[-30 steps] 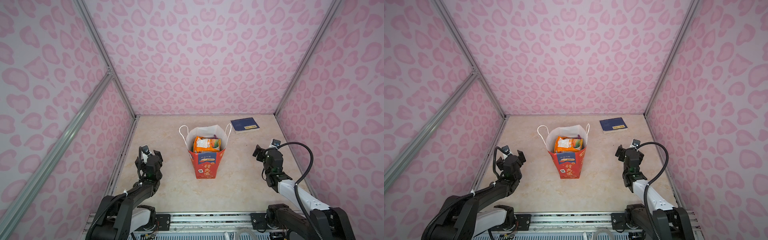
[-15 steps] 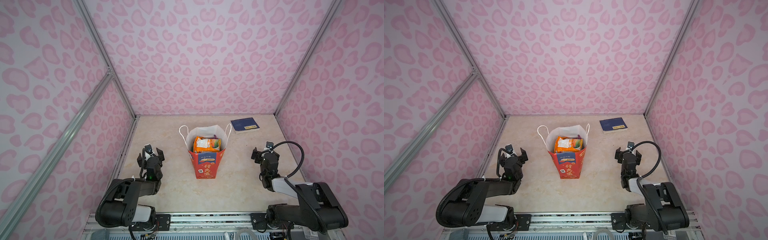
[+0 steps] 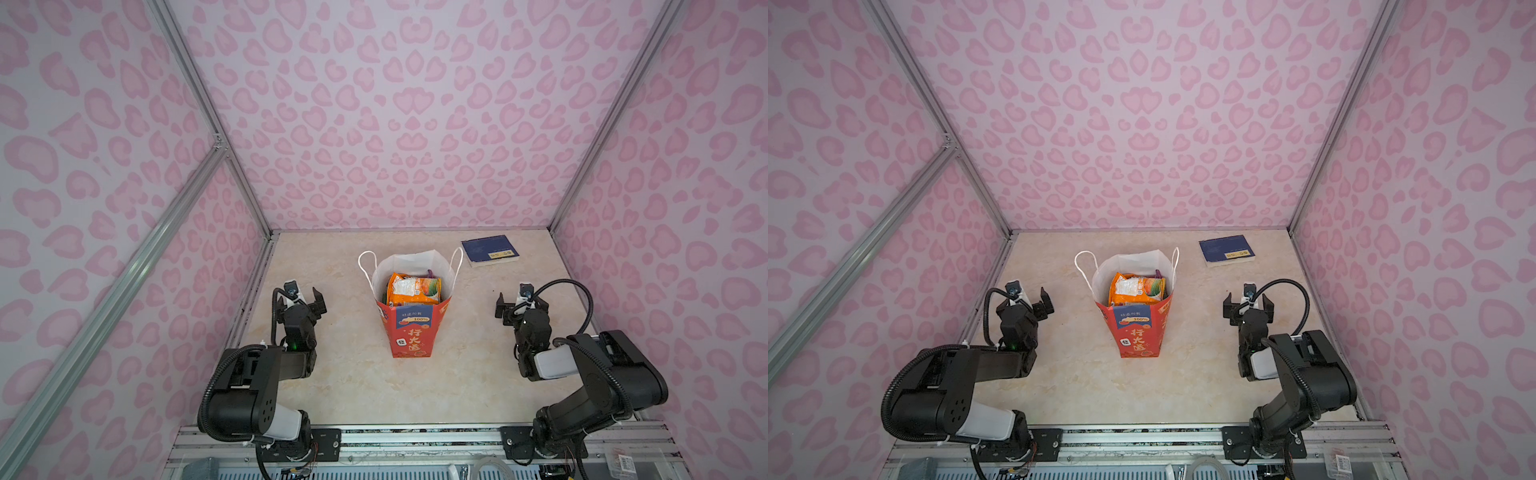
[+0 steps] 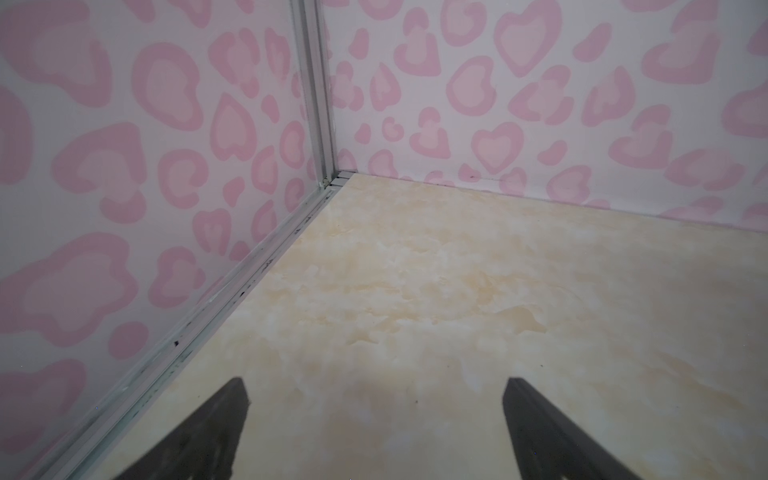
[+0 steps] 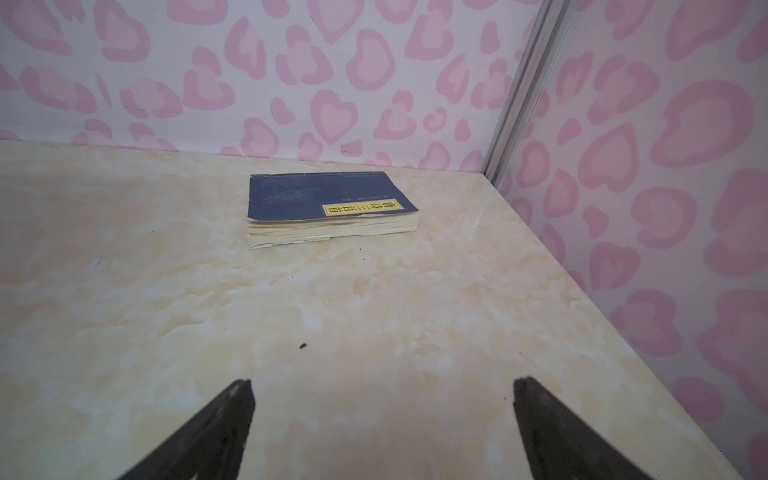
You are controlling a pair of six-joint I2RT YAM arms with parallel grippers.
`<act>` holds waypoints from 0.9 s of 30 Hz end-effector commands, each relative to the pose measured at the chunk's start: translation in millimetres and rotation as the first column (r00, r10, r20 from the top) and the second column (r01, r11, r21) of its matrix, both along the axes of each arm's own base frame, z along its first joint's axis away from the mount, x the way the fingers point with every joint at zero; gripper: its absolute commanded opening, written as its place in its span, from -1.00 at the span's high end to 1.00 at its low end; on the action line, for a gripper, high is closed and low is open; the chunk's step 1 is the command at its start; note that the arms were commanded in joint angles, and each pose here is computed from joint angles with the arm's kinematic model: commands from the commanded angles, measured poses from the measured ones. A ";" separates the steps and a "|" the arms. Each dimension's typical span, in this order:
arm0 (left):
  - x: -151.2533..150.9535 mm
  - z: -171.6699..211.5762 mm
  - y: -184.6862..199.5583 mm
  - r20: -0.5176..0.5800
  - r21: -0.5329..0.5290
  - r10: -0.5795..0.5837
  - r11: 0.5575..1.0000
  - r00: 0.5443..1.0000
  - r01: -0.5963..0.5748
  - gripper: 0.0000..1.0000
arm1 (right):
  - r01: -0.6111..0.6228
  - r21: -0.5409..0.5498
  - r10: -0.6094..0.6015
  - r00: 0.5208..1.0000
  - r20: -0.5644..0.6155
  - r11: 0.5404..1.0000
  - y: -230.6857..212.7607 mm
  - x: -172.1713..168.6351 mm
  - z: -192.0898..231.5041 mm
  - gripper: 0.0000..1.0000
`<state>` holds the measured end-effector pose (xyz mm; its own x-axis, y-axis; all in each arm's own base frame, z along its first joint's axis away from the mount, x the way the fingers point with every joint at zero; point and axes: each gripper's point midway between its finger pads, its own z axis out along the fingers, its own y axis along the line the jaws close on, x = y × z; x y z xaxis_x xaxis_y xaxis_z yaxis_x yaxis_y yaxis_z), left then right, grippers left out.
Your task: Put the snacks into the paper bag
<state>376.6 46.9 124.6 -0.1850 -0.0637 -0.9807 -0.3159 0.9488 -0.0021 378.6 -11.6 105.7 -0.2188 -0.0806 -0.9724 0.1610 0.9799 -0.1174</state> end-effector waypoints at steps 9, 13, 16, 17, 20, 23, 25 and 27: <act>2.3 -3.6 -3.7 -0.016 -0.026 -0.028 0.999 0.999 0.027 -0.94 | -0.036 0.111 0.042 0.998 -0.046 0.993 -8.8 13.5 -5.8 -1.00; 2.1 -3.9 -3.7 -0.017 -0.026 -0.028 0.999 0.999 0.027 -0.94 | -0.038 0.115 0.044 0.998 -0.050 0.993 -8.8 13.8 -6.7 -1.00; 2.3 -4.0 -3.7 -0.017 -0.026 -0.028 0.999 0.999 0.027 -0.94 | -0.041 0.114 0.047 0.998 -0.048 0.993 -8.2 13.7 -6.3 -1.00; 2.0 -4.0 -3.7 -0.018 -0.025 -0.028 0.999 0.999 0.028 -0.94 | -0.039 0.114 0.045 0.998 -0.047 0.993 -8.8 13.6 -6.0 -1.00; 2.1 -3.9 -3.3 -0.017 -0.026 -0.027 0.999 0.999 0.026 -0.94 | -0.038 0.112 0.043 0.998 -0.044 0.993 -9.2 14.0 -4.7 -1.00; 2.3 -3.7 -3.4 -0.017 -0.026 -0.027 0.999 0.999 0.027 -0.94 | -0.039 0.112 0.044 0.998 -0.046 0.993 -8.8 13.7 -5.5 -1.00; 2.6 -4.0 -3.5 -0.018 -0.026 -0.027 0.999 0.999 0.026 -0.94 | -0.040 0.112 0.045 0.998 -0.047 0.993 -8.5 13.7 -5.7 -1.00; 2.6 -3.9 -3.5 -0.018 -0.026 -0.028 0.999 0.999 0.027 -0.94 | -0.039 0.112 0.044 0.998 -0.048 0.993 -8.7 13.7 -6.0 -1.00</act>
